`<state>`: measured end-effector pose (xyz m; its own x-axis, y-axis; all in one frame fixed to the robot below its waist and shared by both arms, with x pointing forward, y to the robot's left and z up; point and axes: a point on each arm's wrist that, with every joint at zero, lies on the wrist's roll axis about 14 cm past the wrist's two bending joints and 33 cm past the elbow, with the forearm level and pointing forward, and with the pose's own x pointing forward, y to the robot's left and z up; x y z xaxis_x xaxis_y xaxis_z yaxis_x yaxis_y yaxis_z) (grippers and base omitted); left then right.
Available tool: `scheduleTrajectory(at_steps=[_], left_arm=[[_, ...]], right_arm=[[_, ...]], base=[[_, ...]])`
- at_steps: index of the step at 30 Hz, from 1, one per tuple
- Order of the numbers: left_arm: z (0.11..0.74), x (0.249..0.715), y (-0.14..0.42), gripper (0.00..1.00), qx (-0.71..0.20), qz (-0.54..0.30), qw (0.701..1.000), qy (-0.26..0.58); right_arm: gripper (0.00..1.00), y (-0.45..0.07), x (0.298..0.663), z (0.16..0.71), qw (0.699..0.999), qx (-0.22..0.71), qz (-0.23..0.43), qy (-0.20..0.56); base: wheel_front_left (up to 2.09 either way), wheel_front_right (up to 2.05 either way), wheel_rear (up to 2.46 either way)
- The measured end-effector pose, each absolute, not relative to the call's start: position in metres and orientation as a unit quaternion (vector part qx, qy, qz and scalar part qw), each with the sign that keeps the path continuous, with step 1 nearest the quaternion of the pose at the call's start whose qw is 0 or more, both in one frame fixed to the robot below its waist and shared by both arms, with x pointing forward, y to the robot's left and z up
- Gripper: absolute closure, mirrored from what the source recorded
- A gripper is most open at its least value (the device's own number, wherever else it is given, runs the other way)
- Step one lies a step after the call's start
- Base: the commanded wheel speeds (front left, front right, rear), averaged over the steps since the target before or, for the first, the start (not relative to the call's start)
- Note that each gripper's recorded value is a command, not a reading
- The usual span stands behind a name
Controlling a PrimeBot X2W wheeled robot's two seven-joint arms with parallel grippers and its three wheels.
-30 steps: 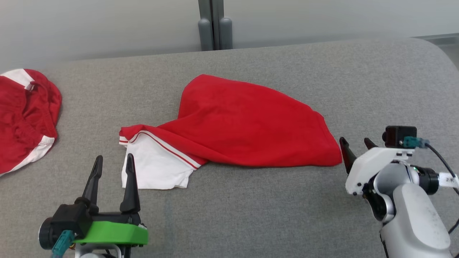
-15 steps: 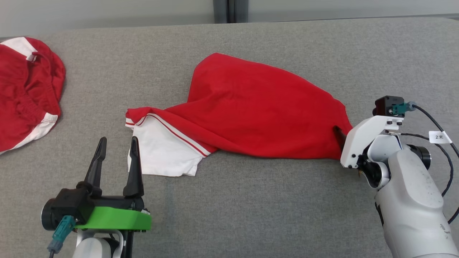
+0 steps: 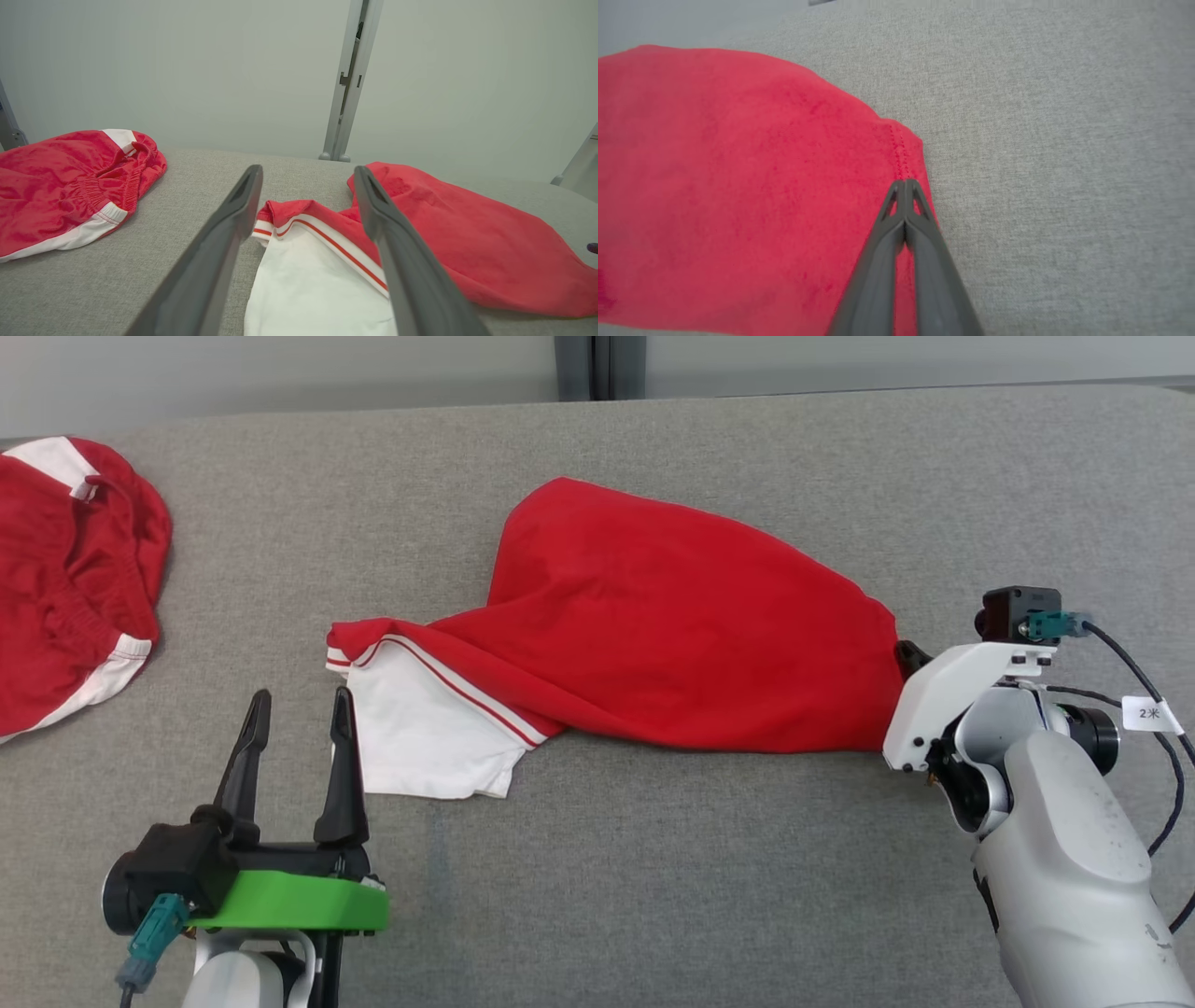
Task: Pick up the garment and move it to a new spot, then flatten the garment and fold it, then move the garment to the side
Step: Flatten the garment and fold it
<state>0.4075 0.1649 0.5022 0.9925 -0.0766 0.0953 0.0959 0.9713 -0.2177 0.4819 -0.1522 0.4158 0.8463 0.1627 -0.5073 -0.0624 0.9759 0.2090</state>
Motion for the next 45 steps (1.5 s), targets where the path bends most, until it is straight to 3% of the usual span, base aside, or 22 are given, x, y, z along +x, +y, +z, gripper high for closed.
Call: scheduleTrajectory(at_steps=[11,12,13,37,38,40,43,45], left_arm=[[0.508,0.408,0.155,0.00,-0.115,-0.058,0.990,-0.051],[0.508,0.408,0.155,0.00,-0.116,-0.058,0.990,-0.051],[0.508,0.408,0.155,0.00,-0.116,-0.057,0.990,-0.050],[0.492,0.408,0.176,0.00,-0.109,-0.027,0.993,-0.031],[0.492,0.408,0.176,0.00,-0.109,-0.026,0.993,-0.030],[0.492,0.407,0.178,0.00,-0.108,-0.024,0.993,-0.030],[0.493,0.406,0.180,0.00,-0.108,-0.021,0.993,-0.031],[0.494,0.406,0.180,0.00,-0.108,-0.022,0.993,-0.033]], right_arm=[[1.00,-0.179,0.461,0.421,0.958,0.089,0.036,0.268],[0.03,-0.179,0.461,0.421,0.958,0.090,0.036,0.269],[0.00,-0.179,0.462,0.421,0.958,0.090,0.035,0.269],[0.00,-0.141,0.486,0.377,0.937,0.058,0.081,0.336],[0.14,-0.139,0.487,0.377,0.936,0.058,0.084,0.336],[0.51,-0.136,0.488,0.377,0.936,0.058,0.089,0.335],[0.95,-0.132,0.488,0.378,0.938,0.055,0.094,0.330],[1.00,-0.133,0.489,0.380,0.940,0.053,0.095,0.323]], base=[[0.00,0.00,0.00],[0.00,0.00,0.00],[0.00,0.00,0.00],[0.00,0.00,0.00],[0.00,0.00,0.00],[0.00,0.00,0.00],[0.00,0.00,0.00],[0.00,0.00,0.00]])
